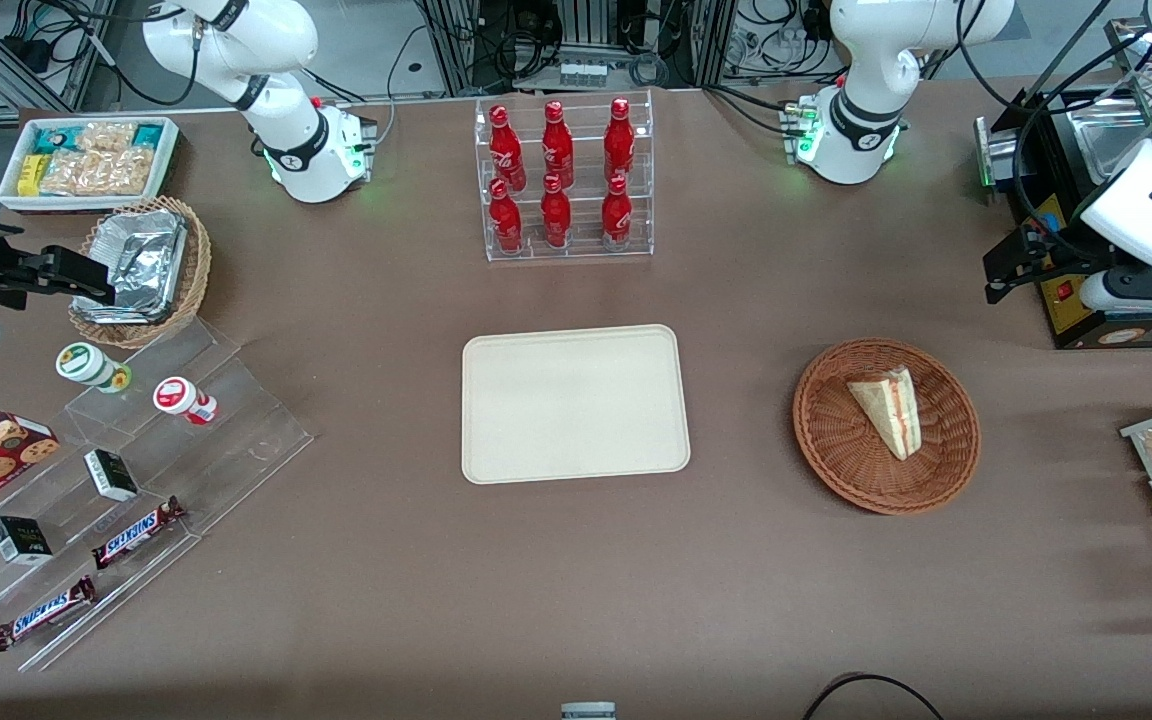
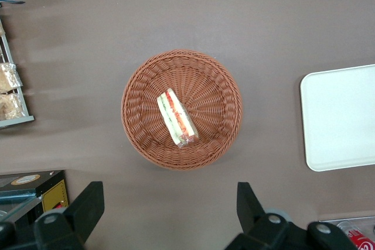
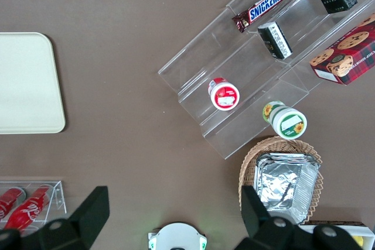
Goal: Place sandwich from basket to tray
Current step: 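Move the left gripper over the wicker basket and lower onto the sandwich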
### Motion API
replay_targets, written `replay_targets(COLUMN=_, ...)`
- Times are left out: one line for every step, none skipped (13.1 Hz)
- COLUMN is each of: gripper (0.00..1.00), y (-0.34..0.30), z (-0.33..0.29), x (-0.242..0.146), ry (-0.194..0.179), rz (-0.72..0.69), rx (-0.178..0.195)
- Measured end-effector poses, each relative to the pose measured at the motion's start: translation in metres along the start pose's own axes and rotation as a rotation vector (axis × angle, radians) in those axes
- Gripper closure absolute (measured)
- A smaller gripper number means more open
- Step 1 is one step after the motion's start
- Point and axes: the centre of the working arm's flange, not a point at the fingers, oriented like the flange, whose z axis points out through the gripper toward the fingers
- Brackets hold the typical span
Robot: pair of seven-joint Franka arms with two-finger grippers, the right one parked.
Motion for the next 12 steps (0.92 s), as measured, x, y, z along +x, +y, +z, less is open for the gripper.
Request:
replay_targets(gripper=0.0, y=0.0, z=0.0, x=0.0, ry=0.004, rz=0.0, rx=0.0)
replay_targets(gripper=0.0, y=0.0, z=-0.001, x=0.002, ry=0.015, rz=0.0, rx=0.0)
replay_targets(gripper=0.0, y=0.0, z=-0.001, x=0.003, ry=0.022, rz=0.0, rx=0.0)
replay_targets(gripper=0.0, y=0.001, z=0.002, x=0.005, ry=0.019, rz=0.001, rx=-0.001)
replay_targets(gripper=0.0, y=0.001, z=0.006, x=0.007, ry=0.013, rz=0.001, rx=-0.001)
replay_targets(gripper=0.0, y=0.001, z=0.012, x=0.01, ry=0.005, rz=-0.002, rx=-0.001)
replay_targets(gripper=0.0, y=0.001, z=0.023, x=0.014, ry=-0.002, rz=-0.014, rx=-0.001)
replay_targets(gripper=0.0, y=0.001, z=0.039, x=0.019, ry=-0.003, rz=-0.039, rx=-0.002)
replay_targets(gripper=0.0, y=0.001, z=0.061, x=0.023, ry=-0.002, rz=-0.067, rx=-0.002)
replay_targets(gripper=0.0, y=0.002, z=0.086, x=0.025, ry=-0.001, rz=-0.095, rx=-0.003)
replay_targets(gripper=0.0, y=0.002, z=0.111, x=0.024, ry=0.001, rz=-0.121, rx=-0.003)
replay_targets(gripper=0.0, y=0.002, z=0.133, x=0.021, ry=0.004, rz=-0.151, rx=-0.004)
